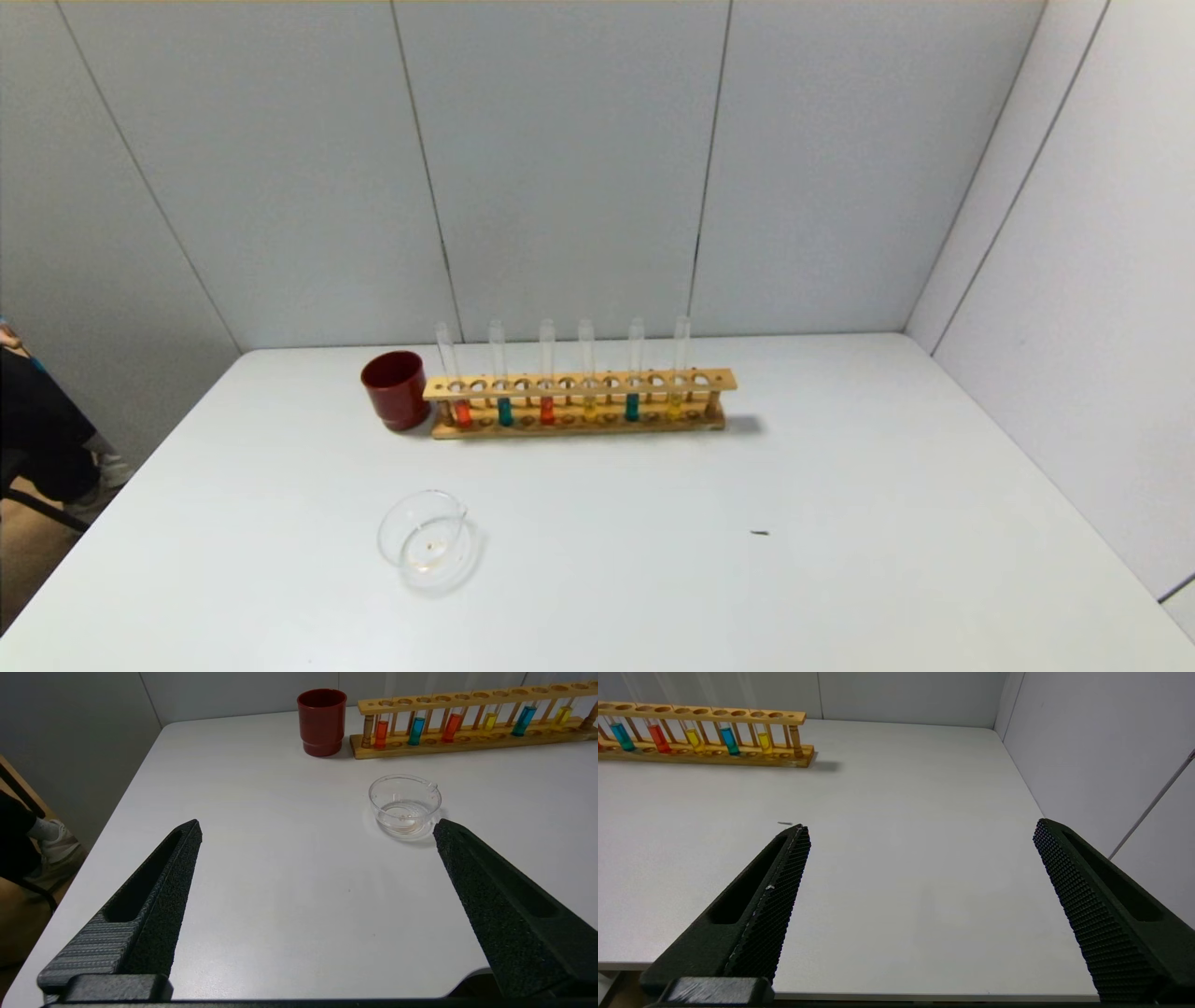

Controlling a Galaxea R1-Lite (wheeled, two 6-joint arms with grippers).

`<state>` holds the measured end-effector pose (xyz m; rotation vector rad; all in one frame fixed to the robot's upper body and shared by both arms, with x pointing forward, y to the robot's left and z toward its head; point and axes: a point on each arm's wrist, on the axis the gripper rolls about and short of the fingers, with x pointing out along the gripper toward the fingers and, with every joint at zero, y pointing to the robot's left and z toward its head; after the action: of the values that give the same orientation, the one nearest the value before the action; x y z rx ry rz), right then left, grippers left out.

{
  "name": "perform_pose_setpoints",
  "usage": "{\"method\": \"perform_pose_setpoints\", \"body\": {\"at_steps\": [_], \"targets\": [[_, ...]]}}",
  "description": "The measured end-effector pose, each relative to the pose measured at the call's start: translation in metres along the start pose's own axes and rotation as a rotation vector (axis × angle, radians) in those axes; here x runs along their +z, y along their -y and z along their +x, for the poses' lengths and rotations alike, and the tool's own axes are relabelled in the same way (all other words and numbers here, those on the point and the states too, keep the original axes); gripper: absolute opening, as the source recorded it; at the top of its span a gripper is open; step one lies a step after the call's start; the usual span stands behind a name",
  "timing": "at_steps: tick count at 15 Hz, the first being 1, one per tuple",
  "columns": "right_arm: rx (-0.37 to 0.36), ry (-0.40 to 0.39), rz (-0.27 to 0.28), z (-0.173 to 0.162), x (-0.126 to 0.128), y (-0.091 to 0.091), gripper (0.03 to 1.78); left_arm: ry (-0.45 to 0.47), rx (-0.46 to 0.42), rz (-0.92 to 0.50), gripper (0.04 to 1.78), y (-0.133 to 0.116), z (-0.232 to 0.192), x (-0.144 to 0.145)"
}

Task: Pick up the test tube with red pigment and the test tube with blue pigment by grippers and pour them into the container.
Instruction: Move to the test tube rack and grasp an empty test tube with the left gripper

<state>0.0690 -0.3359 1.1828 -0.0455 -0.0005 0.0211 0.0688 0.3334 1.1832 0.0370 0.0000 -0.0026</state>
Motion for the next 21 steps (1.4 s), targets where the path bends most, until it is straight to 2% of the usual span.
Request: {"method": "perform_pose_setpoints", "body": {"at_steps": [2, 4, 7, 10, 13, 15, 18, 21], "targets": [[0.0, 0.0, 0.0, 0.0, 0.0, 0.0, 1.75, 0.036, -0.053, 0.0, 1.75, 0.001, -0.005, 0.014], [0.0, 0.0, 0.0, 0.0, 0.0, 0.0, 1.75, 0.044, -0.135, 0.001, 1.75, 0.002, -0.014, 0.041], [0.0, 0.0, 0.0, 0.0, 0.0, 0.0, 1.75, -0.031, -0.256, -0.005, 1.75, 0.002, -0.011, 0.082], [0.0, 0.0, 0.0, 0.0, 0.0, 0.0, 1.75, -0.074, -0.309, -0.01, 1.75, 0.001, 0.022, 0.134], [0.0, 0.0, 0.0, 0.0, 0.0, 0.0, 1.75, -0.123, -0.329, -0.019, 1.75, 0.001, 0.084, 0.181], [0.0, 0.0, 0.0, 0.0, 0.0, 0.0, 1.75, -0.167, -0.335, -0.025, 1.75, 0.002, 0.136, 0.199], [0.0, 0.0, 0.0, 0.0, 0.0, 0.0, 1.75, -0.219, -0.343, -0.032, 1.75, 0.005, 0.217, 0.198], [0.0, 0.0, 0.0, 0.0, 0.0, 0.0, 1.75, -0.238, -0.337, -0.025, 1.75, 0.015, 0.293, 0.173]]}}
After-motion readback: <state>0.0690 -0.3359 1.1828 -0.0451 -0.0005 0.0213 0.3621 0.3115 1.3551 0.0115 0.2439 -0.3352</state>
